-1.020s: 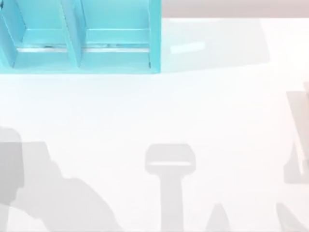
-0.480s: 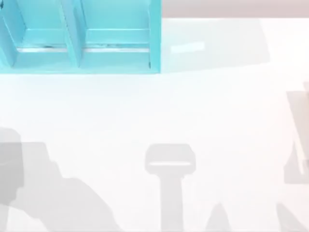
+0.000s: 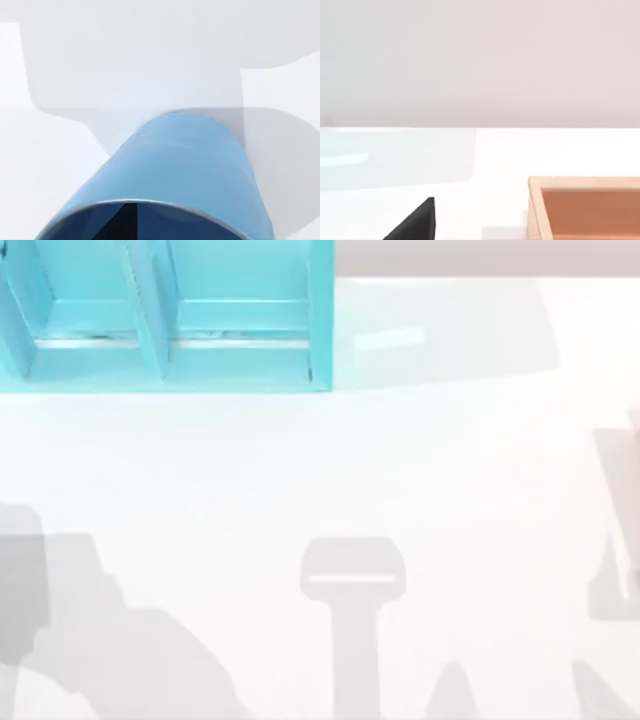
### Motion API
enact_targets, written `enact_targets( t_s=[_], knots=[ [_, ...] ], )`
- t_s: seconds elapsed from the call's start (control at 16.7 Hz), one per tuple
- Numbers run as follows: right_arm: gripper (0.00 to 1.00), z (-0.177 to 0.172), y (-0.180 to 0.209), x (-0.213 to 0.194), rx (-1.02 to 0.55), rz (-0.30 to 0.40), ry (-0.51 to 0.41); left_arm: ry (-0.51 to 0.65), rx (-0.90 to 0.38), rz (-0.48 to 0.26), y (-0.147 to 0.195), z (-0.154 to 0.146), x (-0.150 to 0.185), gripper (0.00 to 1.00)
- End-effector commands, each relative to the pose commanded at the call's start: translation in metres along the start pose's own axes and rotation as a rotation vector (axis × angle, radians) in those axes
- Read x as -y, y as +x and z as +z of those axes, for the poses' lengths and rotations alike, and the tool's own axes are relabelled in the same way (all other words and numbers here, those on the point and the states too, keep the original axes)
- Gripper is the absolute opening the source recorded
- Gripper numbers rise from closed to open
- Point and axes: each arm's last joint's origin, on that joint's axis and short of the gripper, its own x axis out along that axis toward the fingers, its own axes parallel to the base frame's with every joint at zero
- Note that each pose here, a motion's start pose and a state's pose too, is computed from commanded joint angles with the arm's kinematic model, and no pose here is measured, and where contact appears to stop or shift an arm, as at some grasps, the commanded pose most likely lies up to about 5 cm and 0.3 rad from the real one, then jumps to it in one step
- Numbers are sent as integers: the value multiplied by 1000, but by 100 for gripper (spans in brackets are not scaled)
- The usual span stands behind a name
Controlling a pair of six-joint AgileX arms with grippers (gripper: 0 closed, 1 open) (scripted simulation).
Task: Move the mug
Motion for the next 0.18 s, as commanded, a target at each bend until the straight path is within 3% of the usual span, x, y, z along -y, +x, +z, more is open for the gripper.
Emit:
enact_targets(
  t_s=[0.18],
  knots=[
    [100,0,0,0,0,0,0,0,0,0,0,0,0,100]
  ],
)
